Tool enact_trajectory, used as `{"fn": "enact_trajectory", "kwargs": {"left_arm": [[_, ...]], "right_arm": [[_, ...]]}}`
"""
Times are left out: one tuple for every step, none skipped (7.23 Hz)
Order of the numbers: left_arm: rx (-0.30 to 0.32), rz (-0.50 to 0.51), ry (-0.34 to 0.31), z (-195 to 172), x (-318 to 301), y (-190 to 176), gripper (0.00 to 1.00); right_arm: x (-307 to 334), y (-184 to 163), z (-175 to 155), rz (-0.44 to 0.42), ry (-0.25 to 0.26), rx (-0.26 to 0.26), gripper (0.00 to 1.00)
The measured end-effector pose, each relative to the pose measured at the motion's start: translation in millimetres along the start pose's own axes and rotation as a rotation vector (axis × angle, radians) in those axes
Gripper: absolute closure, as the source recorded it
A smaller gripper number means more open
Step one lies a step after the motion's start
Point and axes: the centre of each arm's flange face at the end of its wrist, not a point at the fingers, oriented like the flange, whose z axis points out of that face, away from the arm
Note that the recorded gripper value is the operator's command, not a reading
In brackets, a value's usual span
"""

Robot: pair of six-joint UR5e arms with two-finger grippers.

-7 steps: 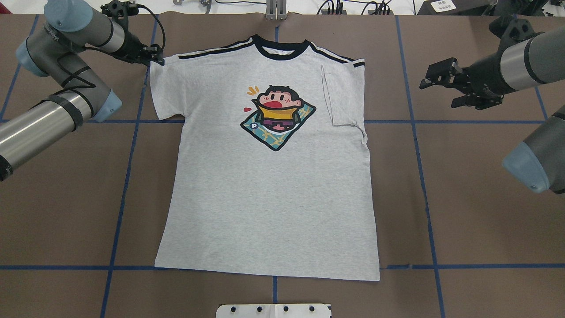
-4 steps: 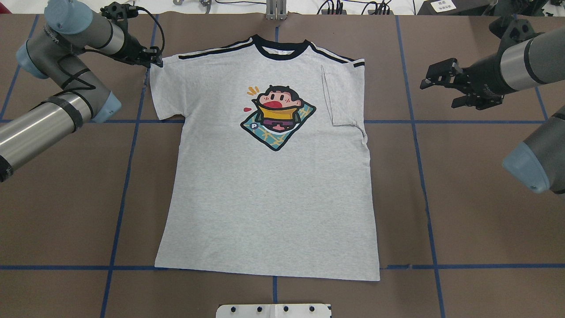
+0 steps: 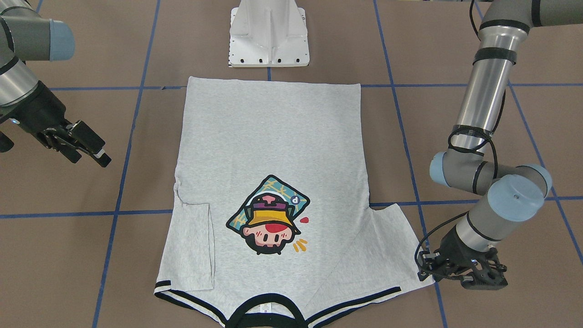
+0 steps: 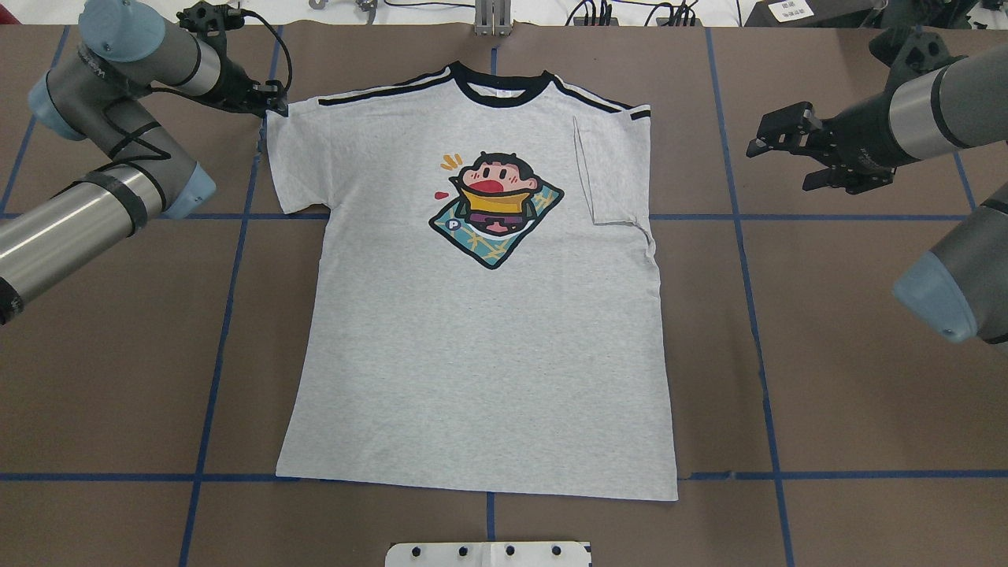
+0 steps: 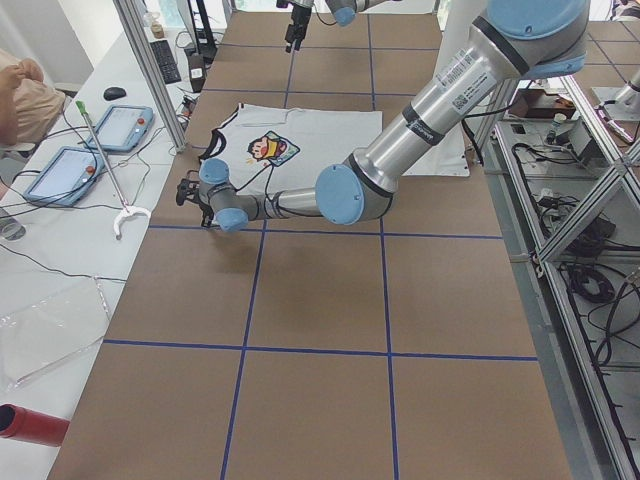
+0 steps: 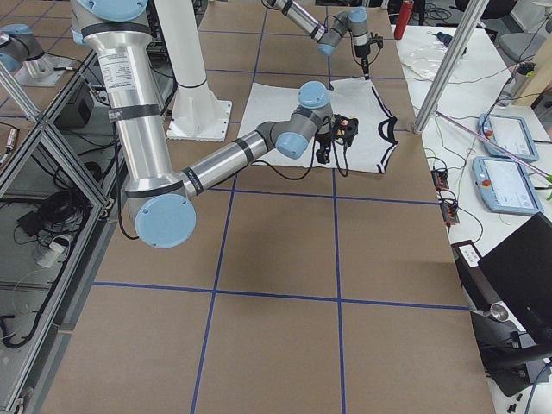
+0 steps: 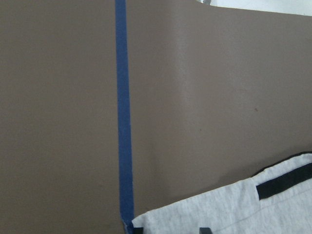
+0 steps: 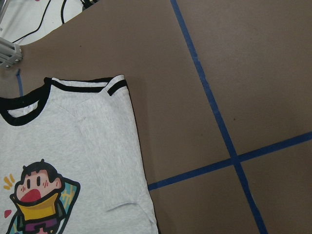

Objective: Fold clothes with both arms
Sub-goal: 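Fold the sleeve nearest the left gripper inward toward the shirt center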

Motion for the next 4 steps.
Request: {"fn": "enact_trajectory", "kwargs": {"left_arm": [[0.001,0.000,-0.001,0.1,-0.3,0.0,0.52],[0.000,-0.001,-0.002,0.4,-1.0,0.2,0.55],[0.000,-0.001,-0.003,0.6,-1.4,0.5,0.63],[-0.002,-0.001,-0.004,1.1,-1.5,1.1,0.71]], "right_arm": [[0.0,-0.4,1.5,0.001,0.002,-0.001,0.00],[0.8,-0.9,3.8,0.001,0.005,-0.002,0.00],[1.5,-1.4,5.4,-0.001,0.008,-0.004,0.00],[0.8,-1.1,5.2,-0.006,0.006,-0.005,0.00]]}}
